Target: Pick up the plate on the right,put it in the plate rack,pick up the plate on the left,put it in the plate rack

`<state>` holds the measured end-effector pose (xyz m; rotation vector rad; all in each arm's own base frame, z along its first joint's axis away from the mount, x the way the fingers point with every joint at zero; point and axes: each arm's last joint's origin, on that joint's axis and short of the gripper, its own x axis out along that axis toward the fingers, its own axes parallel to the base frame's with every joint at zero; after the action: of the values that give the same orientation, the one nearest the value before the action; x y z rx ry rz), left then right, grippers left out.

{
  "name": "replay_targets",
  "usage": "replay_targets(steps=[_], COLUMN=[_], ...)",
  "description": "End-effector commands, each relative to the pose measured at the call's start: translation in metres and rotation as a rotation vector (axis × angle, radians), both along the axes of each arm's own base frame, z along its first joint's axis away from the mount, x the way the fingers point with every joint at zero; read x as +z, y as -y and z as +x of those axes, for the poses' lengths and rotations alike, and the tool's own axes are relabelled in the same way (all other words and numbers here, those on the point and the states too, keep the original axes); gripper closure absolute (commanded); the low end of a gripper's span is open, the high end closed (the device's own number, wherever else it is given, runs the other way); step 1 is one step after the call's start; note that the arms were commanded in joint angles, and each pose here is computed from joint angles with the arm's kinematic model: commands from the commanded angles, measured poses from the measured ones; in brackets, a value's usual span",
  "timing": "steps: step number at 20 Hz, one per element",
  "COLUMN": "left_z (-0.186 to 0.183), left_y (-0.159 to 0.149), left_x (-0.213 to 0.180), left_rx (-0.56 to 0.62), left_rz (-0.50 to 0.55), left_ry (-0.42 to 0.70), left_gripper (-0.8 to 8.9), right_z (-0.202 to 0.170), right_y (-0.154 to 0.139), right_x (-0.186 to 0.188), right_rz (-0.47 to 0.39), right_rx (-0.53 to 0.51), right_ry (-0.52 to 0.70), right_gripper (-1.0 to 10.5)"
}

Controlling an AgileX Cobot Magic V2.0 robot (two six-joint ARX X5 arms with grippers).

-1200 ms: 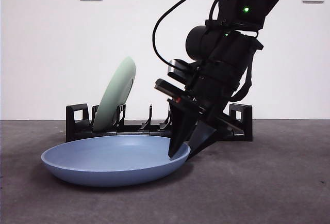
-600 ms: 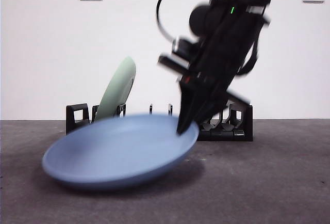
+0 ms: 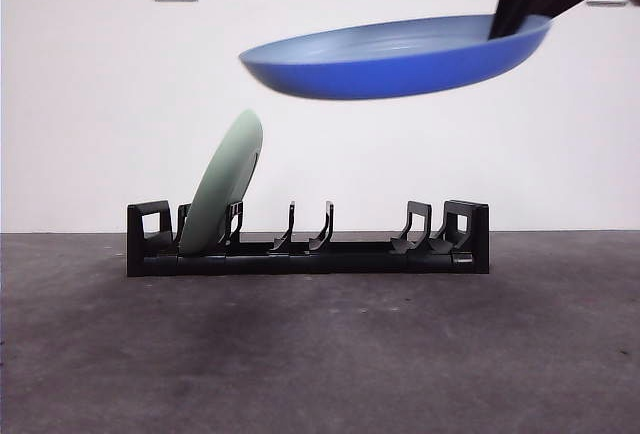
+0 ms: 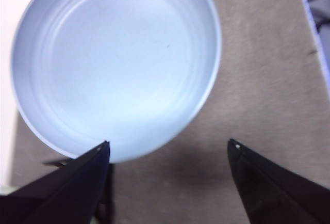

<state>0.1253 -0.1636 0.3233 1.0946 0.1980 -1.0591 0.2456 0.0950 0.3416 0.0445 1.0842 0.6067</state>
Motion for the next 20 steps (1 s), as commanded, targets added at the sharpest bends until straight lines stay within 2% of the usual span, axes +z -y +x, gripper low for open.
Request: replay_targets(steps=[1,4,9,11,12,15,20], left_z=[0.002,0.006,0.011,0.011,0.011,0.009,0.002], left_y=[0.015,0.031,0.039,0.040,0.040,0.041,0.044], left_x=[-0.006,-0.017,-0.025,-0.024,-0.024,-0.024,-0.026], left_rx=[-0.053,-0.061,-0.031,-0.011,-0.006,0.006,-0.024], left_rz=[0.079,0.151,0.182,0.155,0.152,0.130,0.155], left_ry=[0.086,0.120,0.132,0.118,0.113,0.092,0.078], left_gripper=[4.26,4.28,4.69,7.40,8.34,8.22,8.22], right_z=[-0.002,-0.003,-0.005,-0.006,-0.006,-0.006,-0.005], right_y=[0.001,0.000,0.000,0.000,0.000,0.000,0.000], right_x=[0.007,0.015,0.020,0.020,0.020,0.020,0.020], right_rz=[0.006,0.082,0.090,0.087,0.087,0.088,0.078], right_rx=[0.018,0.055,0.056,0.058,0.057,0.057,0.051], right_ry=[0.000,-0.008,-0.017,-0.024,-0.022,-0.020,-0.011], right_gripper=[9.6,9.6,9.6,9.6,9.6,9.6,9.6])
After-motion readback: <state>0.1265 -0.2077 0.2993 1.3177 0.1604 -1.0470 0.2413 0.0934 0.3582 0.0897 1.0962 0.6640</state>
